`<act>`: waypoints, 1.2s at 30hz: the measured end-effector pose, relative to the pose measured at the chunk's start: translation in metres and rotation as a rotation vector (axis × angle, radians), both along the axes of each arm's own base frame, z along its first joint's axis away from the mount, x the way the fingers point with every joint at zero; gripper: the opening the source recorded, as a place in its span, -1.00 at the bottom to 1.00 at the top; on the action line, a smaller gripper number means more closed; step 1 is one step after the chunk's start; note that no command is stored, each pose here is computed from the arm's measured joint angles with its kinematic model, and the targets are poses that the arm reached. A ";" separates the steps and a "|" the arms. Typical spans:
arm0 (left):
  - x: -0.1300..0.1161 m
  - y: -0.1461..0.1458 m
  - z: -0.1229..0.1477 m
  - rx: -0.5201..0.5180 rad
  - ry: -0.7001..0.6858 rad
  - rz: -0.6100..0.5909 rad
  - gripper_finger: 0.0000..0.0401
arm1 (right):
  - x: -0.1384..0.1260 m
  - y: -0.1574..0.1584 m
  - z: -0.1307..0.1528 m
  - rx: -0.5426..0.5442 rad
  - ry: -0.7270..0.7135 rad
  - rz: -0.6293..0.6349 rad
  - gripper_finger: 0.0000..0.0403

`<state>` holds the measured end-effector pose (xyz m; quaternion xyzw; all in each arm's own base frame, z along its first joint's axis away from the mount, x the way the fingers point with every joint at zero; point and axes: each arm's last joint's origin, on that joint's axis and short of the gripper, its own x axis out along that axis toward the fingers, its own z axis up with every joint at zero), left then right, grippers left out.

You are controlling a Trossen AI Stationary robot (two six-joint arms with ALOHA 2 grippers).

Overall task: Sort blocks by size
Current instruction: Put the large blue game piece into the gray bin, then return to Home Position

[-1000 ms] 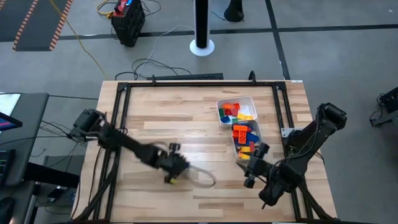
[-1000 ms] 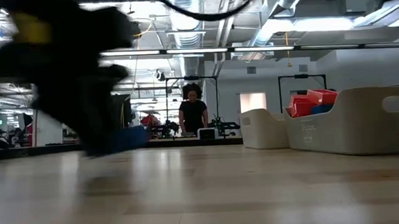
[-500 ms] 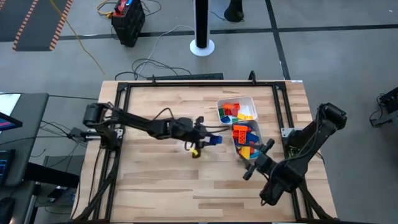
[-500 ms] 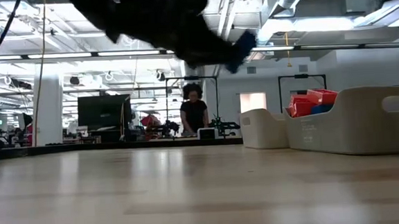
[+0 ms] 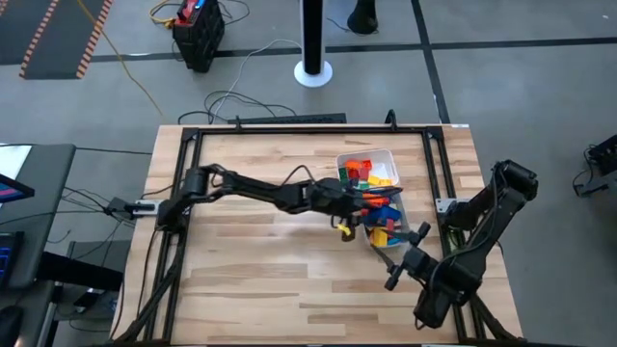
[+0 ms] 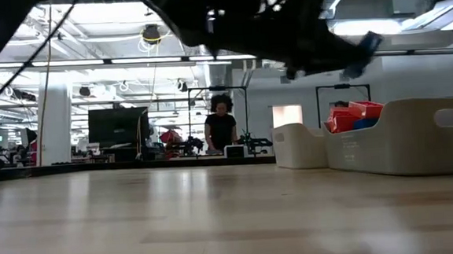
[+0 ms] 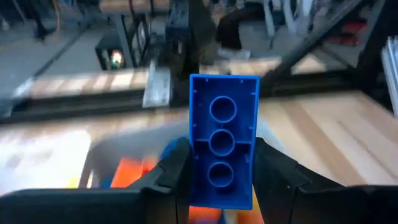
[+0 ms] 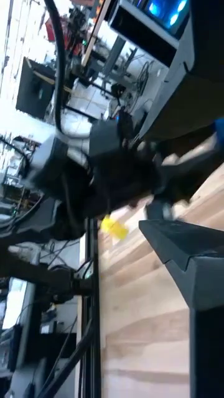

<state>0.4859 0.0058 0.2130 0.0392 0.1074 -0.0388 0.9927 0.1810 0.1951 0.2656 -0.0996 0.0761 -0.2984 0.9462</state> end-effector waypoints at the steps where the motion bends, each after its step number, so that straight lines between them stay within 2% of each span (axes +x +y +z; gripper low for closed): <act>1: 0.007 0.002 0.003 -0.001 -0.024 -0.003 -0.39 | -0.001 0.001 0.000 -0.003 -0.005 0.004 0.27; 4: 0.026 0.007 0.001 -0.026 -0.047 -0.024 -0.38 | -0.003 0.003 0.000 -0.003 -0.011 0.013 0.27; 8: 0.043 0.010 -0.010 -0.039 -0.034 -0.022 -0.22 | -0.003 0.003 0.000 -0.002 -0.008 0.015 0.27; 14: 0.046 0.012 -0.003 -0.059 -0.028 -0.025 0.07 | -0.006 0.005 0.000 0.014 0.002 0.032 0.27; 18: 0.037 0.012 0.010 -0.024 0.049 -0.049 0.13 | -0.008 0.003 -0.001 0.028 0.007 0.030 0.27; 22: 0.017 0.008 0.031 0.036 0.123 -0.042 0.10 | -0.015 0.003 -0.002 0.061 0.011 0.044 0.27; 26: -0.016 0.001 0.034 0.090 0.163 0.023 0.03 | -0.027 0.006 -0.003 0.077 0.009 0.078 0.27; 32: -0.088 -0.019 0.045 0.065 0.038 0.077 -0.06 | -0.043 -0.010 -0.025 0.116 -0.017 0.068 0.27; 36: -0.140 -0.040 0.036 0.061 0.047 0.115 -0.08 | -0.048 -0.034 -0.045 0.141 -0.035 0.007 0.27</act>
